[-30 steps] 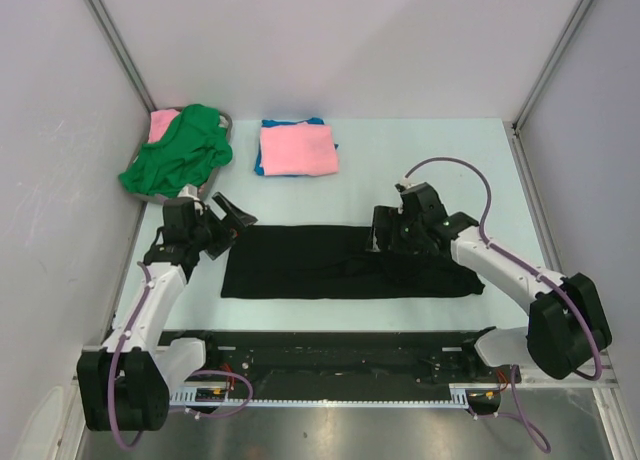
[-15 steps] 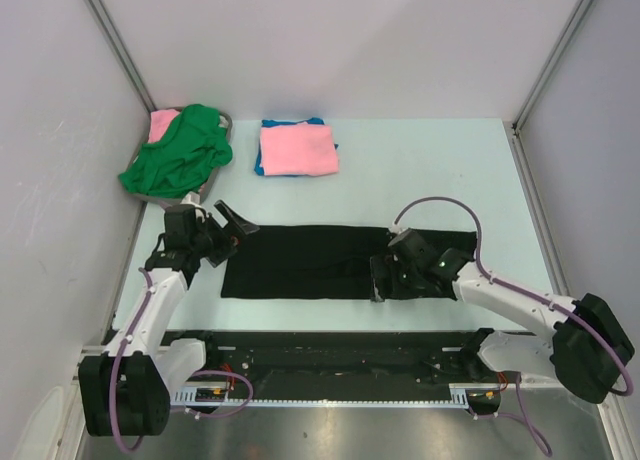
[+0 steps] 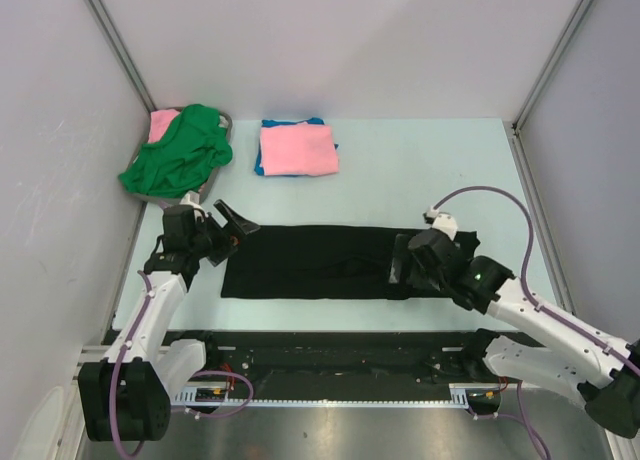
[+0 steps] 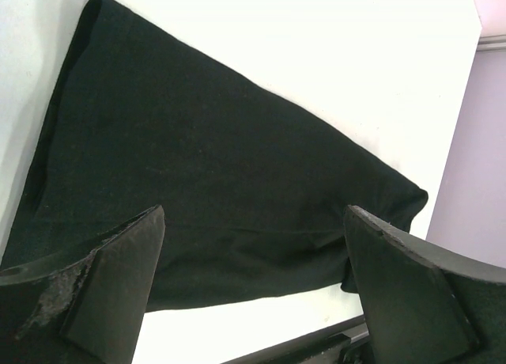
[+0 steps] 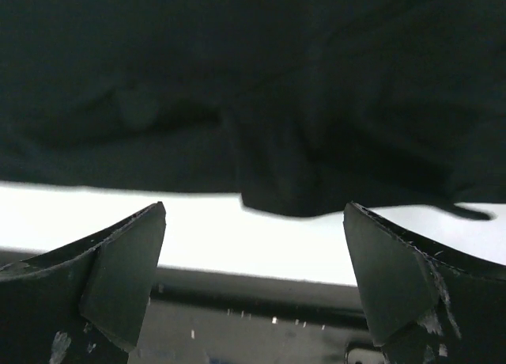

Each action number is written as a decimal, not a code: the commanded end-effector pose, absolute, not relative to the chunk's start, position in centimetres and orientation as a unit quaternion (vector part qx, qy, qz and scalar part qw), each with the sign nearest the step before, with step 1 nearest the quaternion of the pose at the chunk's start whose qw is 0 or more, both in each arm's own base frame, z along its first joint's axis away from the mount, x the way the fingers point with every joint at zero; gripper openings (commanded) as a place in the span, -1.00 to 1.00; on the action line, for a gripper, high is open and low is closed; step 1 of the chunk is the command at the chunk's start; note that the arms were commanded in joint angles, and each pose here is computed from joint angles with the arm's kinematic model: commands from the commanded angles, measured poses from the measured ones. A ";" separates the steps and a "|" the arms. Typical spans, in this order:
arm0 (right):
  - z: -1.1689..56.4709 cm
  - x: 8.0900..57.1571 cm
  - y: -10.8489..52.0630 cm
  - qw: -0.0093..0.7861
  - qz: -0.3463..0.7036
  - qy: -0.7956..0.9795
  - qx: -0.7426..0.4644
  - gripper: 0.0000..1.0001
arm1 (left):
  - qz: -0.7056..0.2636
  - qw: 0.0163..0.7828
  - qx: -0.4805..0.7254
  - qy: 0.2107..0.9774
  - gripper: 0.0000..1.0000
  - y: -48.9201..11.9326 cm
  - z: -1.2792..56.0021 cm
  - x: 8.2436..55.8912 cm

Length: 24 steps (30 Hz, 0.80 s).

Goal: Fold and stack the t-shirts

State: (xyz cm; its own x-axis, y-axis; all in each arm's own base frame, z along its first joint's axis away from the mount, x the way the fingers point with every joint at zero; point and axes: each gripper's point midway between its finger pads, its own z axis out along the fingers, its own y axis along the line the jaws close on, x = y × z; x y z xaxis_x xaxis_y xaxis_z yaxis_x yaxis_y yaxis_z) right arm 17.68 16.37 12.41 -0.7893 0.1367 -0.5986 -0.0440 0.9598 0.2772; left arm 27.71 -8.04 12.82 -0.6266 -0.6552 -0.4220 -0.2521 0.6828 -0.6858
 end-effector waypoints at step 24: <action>4.1 11.5 14.4 0.235 0.052 0.970 0.039 0.99 | -0.318 0.341 -0.244 0.850 1.00 -8.7 11.8 27.6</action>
